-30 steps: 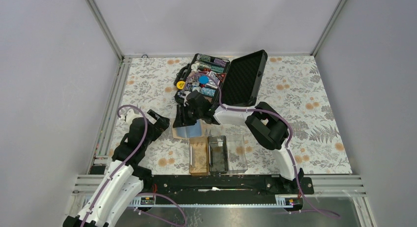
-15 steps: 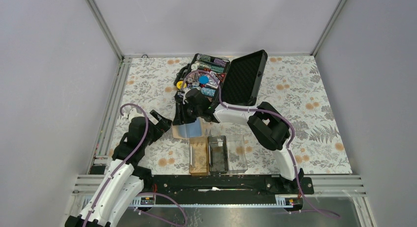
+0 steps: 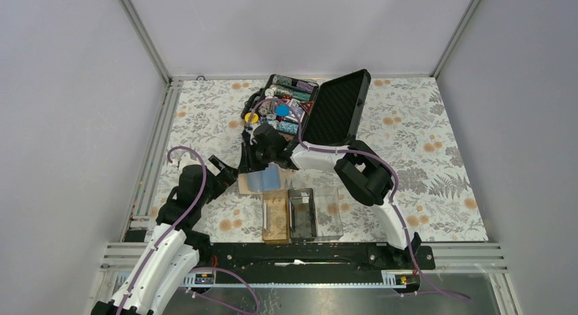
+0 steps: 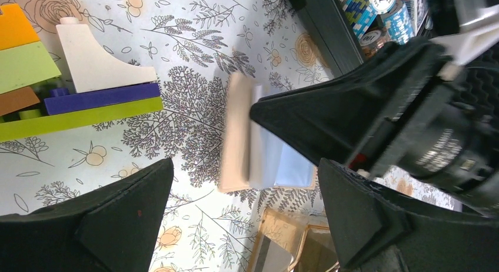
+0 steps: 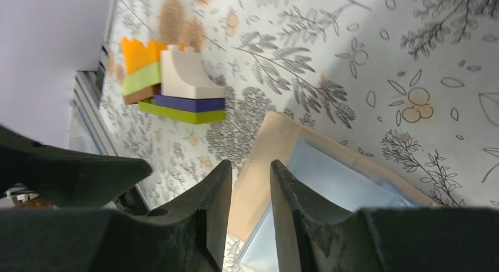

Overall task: Put the credit cards into the card holder
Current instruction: Open the card holder at the center of the board.

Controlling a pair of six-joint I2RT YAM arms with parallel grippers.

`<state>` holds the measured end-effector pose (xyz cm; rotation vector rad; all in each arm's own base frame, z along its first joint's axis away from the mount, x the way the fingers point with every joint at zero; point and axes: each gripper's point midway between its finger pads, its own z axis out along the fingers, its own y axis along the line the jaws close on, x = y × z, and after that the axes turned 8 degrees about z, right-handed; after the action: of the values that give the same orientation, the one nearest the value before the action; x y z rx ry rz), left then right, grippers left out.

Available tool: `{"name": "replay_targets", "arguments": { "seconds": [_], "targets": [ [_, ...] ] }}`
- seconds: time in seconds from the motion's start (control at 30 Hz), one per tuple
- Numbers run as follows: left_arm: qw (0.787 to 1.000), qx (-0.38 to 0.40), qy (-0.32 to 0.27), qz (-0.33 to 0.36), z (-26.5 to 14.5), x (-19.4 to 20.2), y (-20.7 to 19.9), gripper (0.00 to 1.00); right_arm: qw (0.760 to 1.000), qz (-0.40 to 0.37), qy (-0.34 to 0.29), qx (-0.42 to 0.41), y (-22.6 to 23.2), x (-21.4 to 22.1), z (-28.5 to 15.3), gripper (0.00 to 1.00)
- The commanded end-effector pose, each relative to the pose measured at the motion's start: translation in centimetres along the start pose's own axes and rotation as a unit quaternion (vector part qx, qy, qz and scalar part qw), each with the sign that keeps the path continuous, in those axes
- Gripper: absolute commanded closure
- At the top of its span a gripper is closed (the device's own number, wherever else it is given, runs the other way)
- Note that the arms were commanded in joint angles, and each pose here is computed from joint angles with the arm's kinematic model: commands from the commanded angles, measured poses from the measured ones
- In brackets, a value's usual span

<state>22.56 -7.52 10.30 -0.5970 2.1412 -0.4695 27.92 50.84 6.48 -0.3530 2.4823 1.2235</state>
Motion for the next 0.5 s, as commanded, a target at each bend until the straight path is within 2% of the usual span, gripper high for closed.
{"name": "replay_targets", "arguments": {
  "seconds": [0.0, 0.3, 0.47],
  "targets": [
    [1.0, 0.015, -0.01, -0.003, 0.1, -0.6, -0.7, 0.01, 1.0, 0.011, 0.016, -0.013, 0.2, 1.1, 1.4, 0.63],
    [1.0, 0.02, -0.008, -0.004, 0.1, -0.5, -0.8, 0.01, 0.999, 0.008, 0.018, -0.032, 0.3, 1.5, 2.9, 0.6],
    [1.0, 0.027, -0.005, 0.001, -0.1, -0.6, -1.2, 0.01, 0.999, -0.012, 0.008, -0.035, 1.3, 0.5, 2.0, 0.52]
  ]
}}
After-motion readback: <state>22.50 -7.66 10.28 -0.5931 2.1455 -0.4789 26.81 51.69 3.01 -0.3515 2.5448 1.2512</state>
